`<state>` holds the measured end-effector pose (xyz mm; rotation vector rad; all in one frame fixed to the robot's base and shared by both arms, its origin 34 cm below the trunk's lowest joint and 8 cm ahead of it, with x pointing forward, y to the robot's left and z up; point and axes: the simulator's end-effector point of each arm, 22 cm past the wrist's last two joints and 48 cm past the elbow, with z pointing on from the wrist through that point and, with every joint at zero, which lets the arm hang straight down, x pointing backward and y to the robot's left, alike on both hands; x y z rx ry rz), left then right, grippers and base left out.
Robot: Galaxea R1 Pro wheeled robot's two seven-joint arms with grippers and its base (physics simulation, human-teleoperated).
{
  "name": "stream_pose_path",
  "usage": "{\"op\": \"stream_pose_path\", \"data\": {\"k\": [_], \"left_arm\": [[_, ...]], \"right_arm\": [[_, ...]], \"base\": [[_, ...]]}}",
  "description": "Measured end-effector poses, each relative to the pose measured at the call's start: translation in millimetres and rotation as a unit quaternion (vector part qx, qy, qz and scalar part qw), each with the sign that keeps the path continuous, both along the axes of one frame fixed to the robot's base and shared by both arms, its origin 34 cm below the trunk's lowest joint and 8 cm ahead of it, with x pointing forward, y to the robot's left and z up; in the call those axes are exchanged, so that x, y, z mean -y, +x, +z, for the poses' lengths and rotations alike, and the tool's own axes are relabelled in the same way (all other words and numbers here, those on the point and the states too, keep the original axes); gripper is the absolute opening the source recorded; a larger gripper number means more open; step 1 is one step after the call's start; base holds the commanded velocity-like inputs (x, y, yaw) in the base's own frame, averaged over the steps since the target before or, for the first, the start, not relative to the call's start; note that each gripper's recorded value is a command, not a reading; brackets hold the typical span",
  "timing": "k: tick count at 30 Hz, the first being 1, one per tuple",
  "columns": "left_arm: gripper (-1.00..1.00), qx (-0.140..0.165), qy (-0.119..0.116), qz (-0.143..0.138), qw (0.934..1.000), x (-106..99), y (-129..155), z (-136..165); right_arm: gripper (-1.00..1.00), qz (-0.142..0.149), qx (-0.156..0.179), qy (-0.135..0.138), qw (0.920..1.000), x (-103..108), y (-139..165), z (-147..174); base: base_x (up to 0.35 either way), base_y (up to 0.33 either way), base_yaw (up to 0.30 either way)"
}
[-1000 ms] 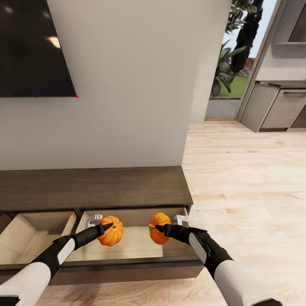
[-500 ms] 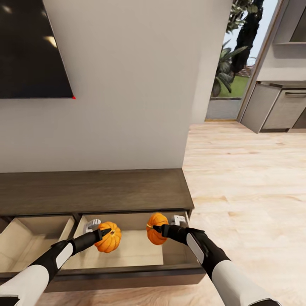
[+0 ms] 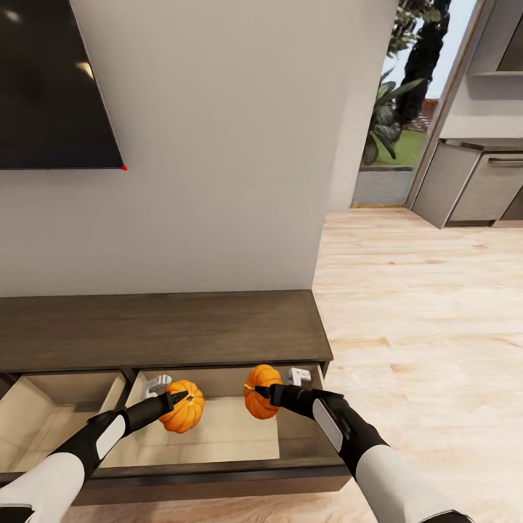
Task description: Place each of the two pumpkins and all three candles from the living room inside a cabinet in the living room (use any cabinet), then make sure every cabinet is closed, and position the cauldron so it is next to a table in the living room.
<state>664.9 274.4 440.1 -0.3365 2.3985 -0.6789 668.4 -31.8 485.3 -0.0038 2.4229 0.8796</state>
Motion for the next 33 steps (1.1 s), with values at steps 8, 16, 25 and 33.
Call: {"op": "stream_pose_path", "data": {"k": [8, 16, 25, 33], "left_arm": [[-1.0, 0.003, -0.002, 0.003, 1.0, -4.6, 1.5, 2.3], [-1.0, -0.001, -0.002, 0.002, 1.0, -2.8, 1.1, 1.7], [-1.0, -0.023, 0.025, 0.018, 0.9993, -10.6, -4.1, -10.6], [-1.0, -0.018, 0.022, 0.017, 0.9995, -7.7, -1.8, -8.4]], "right_arm": [[-1.0, 0.001, -0.001, 0.004, 1.0, -4.9, -1.0, 1.0], [-1.0, -0.001, -0.041, -0.01, 0.9991, -1.0, -23.3, -25.6], [-1.0, -0.009, -0.086, -0.026, 0.9959, 4.7, -46.9, -54.0], [-1.0, -0.012, -0.085, -0.027, 0.9959, 7.2, -42.0, -52.6]], "base": [[0.0, 0.0, 0.101], [0.0, 0.0, 0.002], [0.0, 0.0, 0.0], [0.0, 0.0, 0.0]]}}
